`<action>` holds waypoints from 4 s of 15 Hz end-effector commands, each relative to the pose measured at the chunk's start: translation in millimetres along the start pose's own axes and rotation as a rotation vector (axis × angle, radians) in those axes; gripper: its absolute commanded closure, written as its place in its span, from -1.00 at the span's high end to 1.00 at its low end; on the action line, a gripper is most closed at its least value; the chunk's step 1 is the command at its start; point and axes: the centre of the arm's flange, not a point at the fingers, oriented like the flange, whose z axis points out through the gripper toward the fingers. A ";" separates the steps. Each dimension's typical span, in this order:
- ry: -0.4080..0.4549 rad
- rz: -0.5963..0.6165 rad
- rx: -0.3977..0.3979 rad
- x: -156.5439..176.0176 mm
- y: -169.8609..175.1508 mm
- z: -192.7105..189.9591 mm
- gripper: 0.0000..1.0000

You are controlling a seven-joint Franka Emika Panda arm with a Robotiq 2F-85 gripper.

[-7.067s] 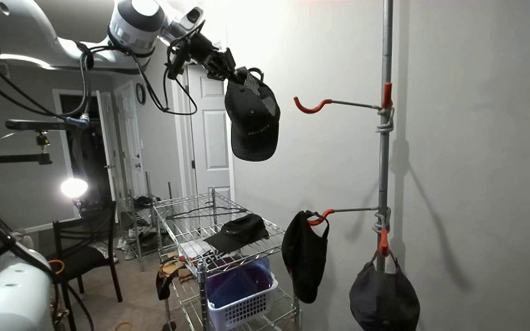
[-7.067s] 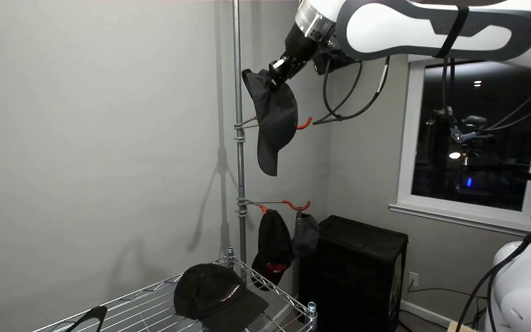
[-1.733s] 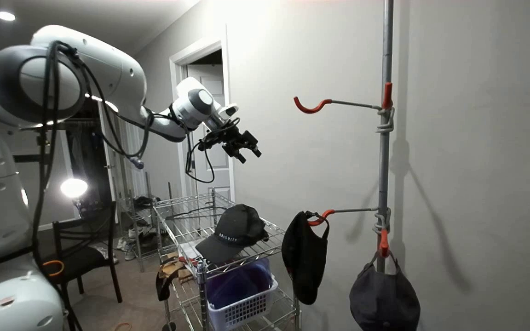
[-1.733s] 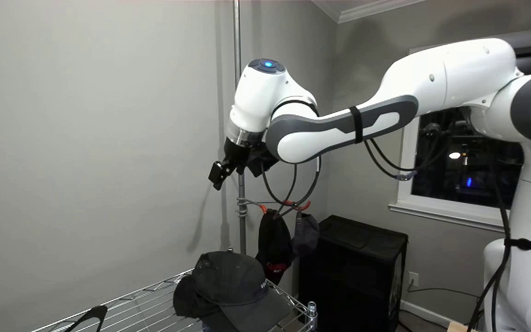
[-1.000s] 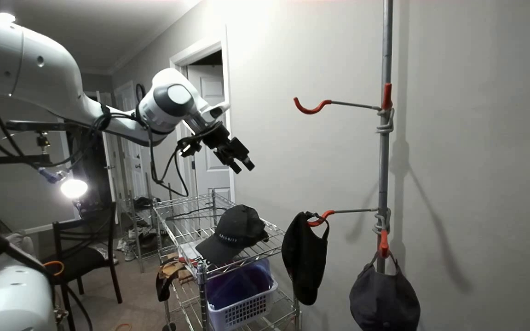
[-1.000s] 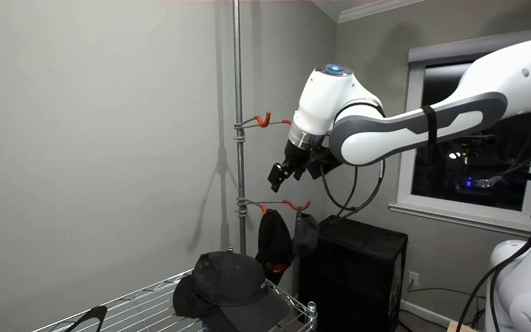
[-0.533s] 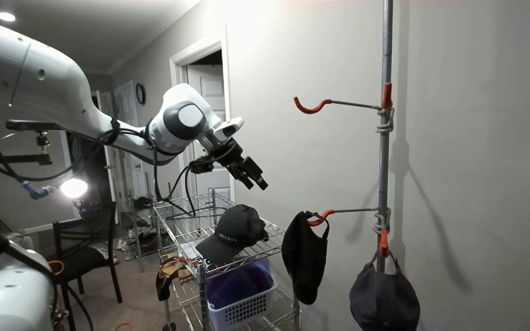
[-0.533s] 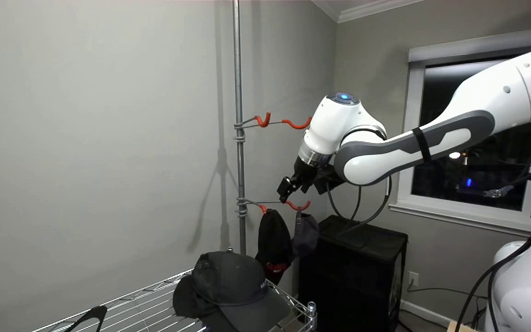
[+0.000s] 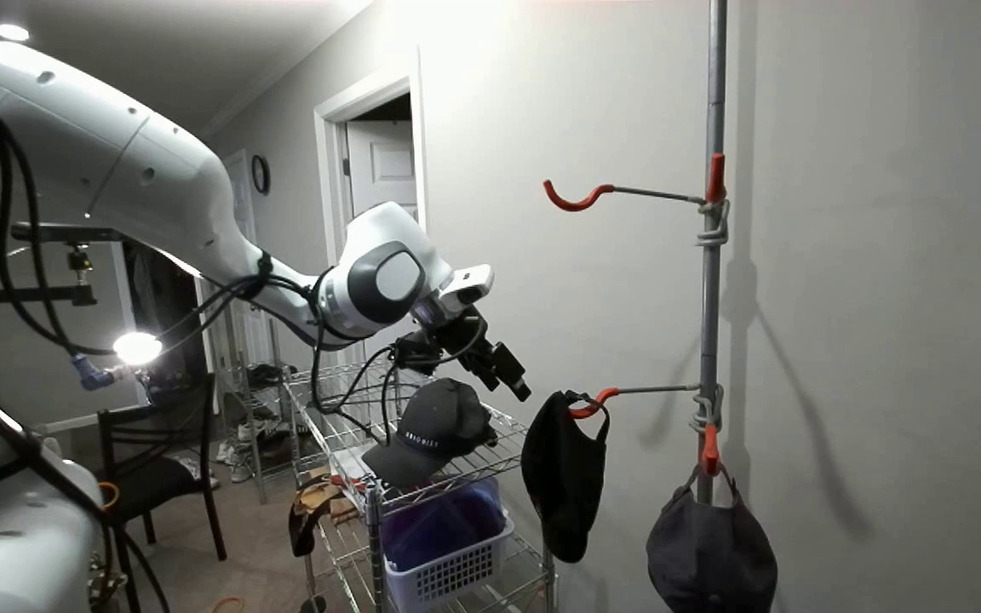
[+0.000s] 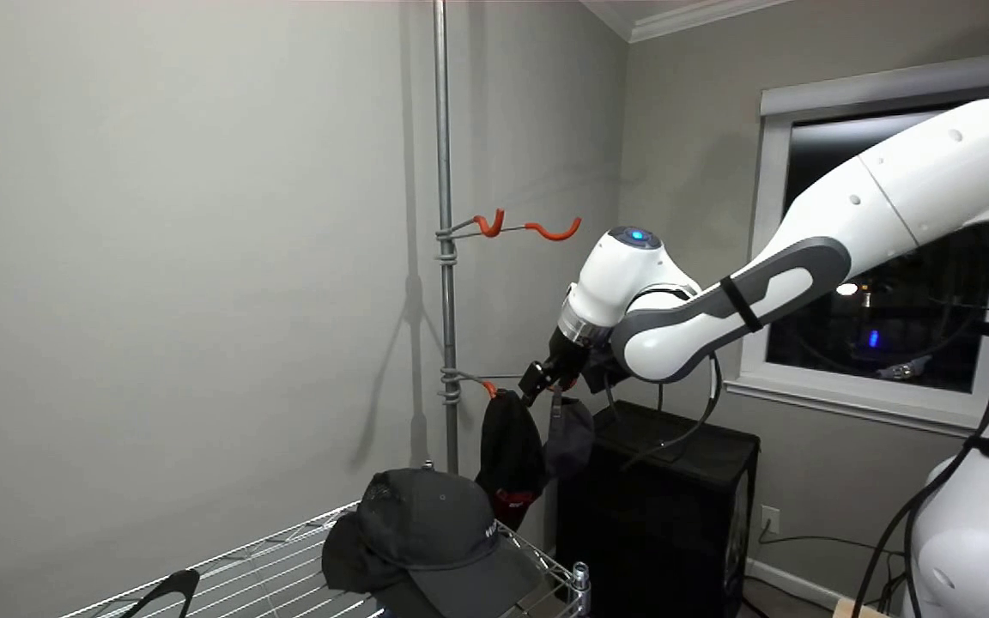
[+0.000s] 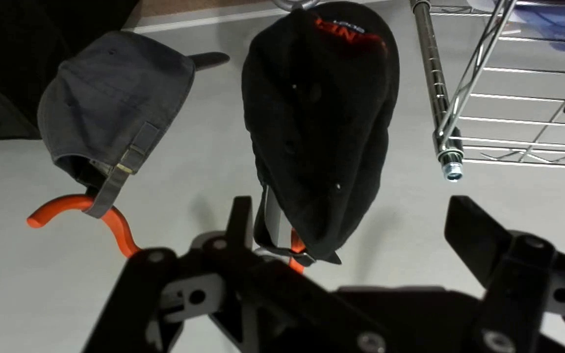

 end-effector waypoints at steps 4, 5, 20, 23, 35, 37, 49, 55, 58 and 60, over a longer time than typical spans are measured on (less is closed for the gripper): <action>-0.026 0.045 0.086 -12.4 6.1 56.7 1.00; -0.029 0.053 0.100 -13.9 4.2 62.6 1.00; -0.003 0.098 0.130 -0.8 9.9 111.5 0.49; 0.008 0.098 0.141 2.6 7.8 112.9 0.28; 0.022 0.087 0.145 3.8 3.4 106.8 -1.00; 0.035 0.088 0.136 8.4 6.2 96.4 -0.99; 0.082 0.052 0.267 42.1 5.2 -25.8 -0.98; 0.174 -0.097 0.277 56.8 5.7 -127.1 -0.98; 0.182 -0.177 0.325 59.5 -2.5 -166.4 -0.98; 0.146 -0.231 0.374 57.5 -15.9 -186.2 -0.98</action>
